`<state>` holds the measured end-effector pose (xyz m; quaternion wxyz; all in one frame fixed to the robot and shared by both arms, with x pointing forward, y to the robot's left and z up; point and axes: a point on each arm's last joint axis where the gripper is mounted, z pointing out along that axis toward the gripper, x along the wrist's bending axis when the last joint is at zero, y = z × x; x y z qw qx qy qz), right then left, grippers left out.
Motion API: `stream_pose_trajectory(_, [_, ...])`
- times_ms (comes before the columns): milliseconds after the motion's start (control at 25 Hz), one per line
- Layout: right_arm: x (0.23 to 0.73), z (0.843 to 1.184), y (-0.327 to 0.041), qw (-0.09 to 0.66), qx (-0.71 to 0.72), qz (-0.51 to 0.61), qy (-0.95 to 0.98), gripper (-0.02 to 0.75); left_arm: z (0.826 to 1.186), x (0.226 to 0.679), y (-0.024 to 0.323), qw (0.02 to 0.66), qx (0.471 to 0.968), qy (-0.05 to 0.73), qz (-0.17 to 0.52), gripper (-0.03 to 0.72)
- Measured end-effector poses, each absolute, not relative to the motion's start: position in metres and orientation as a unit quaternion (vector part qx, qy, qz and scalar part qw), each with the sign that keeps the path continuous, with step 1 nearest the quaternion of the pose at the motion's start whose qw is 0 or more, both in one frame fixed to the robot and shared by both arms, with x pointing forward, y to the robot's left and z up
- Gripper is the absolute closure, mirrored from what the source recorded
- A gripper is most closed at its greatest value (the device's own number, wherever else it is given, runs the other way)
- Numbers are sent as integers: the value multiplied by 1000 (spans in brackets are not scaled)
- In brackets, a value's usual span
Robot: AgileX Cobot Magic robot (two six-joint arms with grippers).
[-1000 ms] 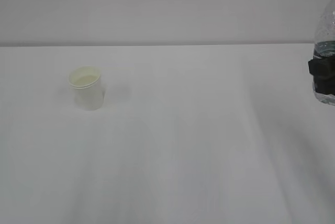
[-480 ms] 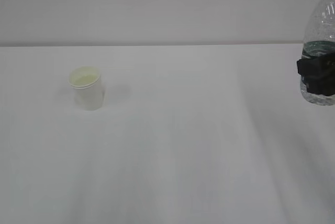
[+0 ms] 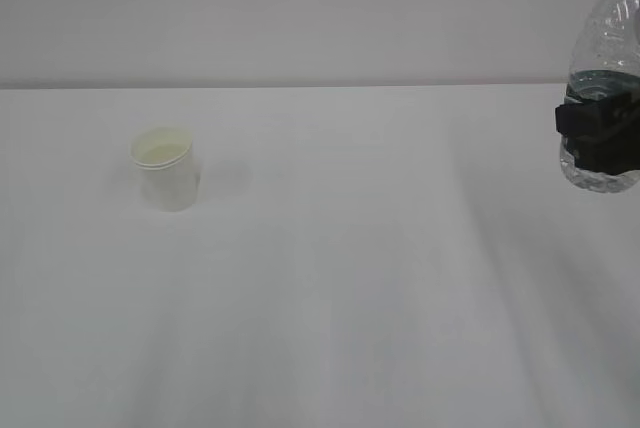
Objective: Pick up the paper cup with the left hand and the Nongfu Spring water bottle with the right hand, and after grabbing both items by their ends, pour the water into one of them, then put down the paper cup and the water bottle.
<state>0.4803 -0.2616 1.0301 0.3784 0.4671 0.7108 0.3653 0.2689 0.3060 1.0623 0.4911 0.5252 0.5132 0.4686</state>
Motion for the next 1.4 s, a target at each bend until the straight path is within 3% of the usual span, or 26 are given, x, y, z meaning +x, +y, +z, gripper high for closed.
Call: stream_pose_trajectory(1400, [493,1019,-266,416,499,406,643,335,1062,269,306,490,526,514,468,332])
